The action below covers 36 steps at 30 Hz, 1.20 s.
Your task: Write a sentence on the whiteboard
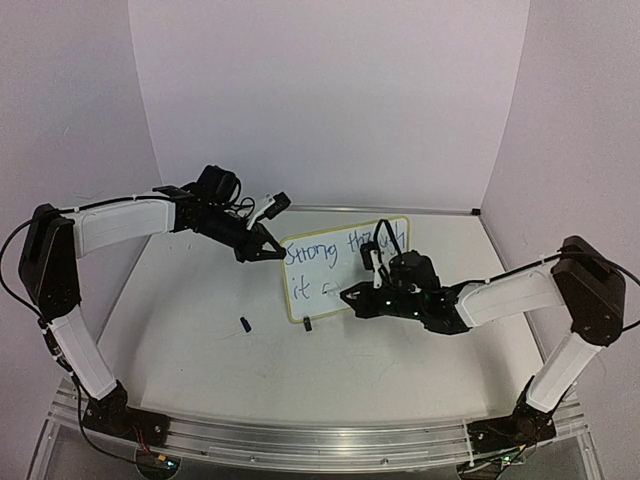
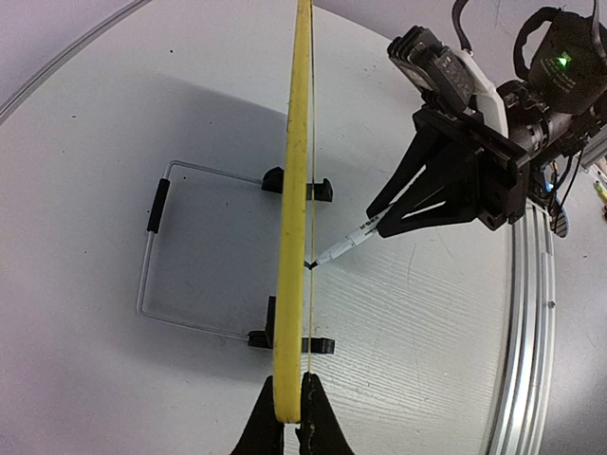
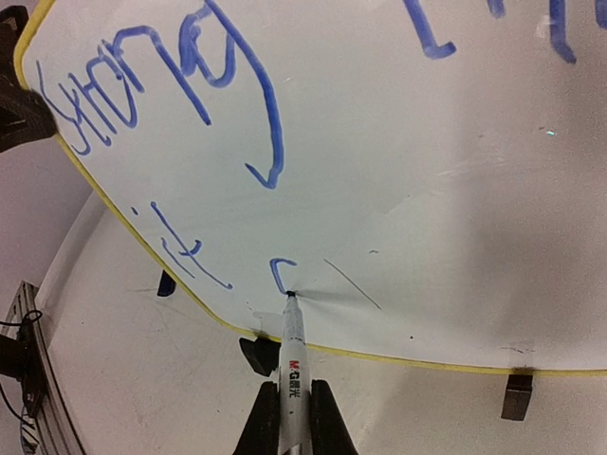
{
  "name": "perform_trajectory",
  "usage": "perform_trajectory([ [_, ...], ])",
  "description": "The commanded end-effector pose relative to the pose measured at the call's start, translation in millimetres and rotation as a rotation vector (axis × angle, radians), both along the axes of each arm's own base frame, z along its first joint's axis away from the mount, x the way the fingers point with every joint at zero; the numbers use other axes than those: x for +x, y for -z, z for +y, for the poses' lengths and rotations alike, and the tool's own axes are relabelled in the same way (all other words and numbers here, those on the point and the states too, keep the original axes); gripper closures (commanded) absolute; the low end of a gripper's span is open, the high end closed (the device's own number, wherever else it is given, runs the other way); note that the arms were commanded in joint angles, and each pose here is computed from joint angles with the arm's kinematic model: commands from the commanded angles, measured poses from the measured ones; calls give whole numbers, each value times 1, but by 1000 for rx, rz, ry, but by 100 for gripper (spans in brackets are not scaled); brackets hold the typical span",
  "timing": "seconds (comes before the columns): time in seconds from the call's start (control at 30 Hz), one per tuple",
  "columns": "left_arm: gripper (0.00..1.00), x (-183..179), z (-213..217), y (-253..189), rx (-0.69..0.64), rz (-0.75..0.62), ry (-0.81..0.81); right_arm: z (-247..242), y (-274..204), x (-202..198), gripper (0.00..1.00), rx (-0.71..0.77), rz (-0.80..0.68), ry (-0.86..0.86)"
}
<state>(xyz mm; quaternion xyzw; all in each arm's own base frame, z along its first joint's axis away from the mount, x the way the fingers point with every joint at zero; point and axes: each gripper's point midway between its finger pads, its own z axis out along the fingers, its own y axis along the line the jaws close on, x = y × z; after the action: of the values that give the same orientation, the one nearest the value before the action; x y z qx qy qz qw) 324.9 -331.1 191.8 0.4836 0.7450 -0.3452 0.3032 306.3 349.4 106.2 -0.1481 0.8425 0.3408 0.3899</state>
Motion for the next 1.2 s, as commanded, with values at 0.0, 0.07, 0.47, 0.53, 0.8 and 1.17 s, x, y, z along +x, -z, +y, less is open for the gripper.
perform_trajectory([
  [0.0, 100, -5, 11, 23, 105, 8, -5, -9, -42, 16, 100, 45, -102, 78],
  [0.07, 100, -5, 10, 23, 104, 8, -5, -9, -50, 17, 100, 57, -115, 81],
  [0.47, 100, -5, 11, 22, 103, 5, -5, -3, -21, 12, 100, 22, -42, 47],
  [0.53, 100, -5, 11, 22, 103, 6, -6, -4, -13, 9, 100, 17, -19, 44],
  [0.8, 100, -5, 11, 22, 104, 5, -5, -10, -8, 10, 100, -4, -15, 66],
  [1.17, 100, -6, 10, 21, 102, 3, -4, -19, -56, 7, 100, 26, -106, 73],
])
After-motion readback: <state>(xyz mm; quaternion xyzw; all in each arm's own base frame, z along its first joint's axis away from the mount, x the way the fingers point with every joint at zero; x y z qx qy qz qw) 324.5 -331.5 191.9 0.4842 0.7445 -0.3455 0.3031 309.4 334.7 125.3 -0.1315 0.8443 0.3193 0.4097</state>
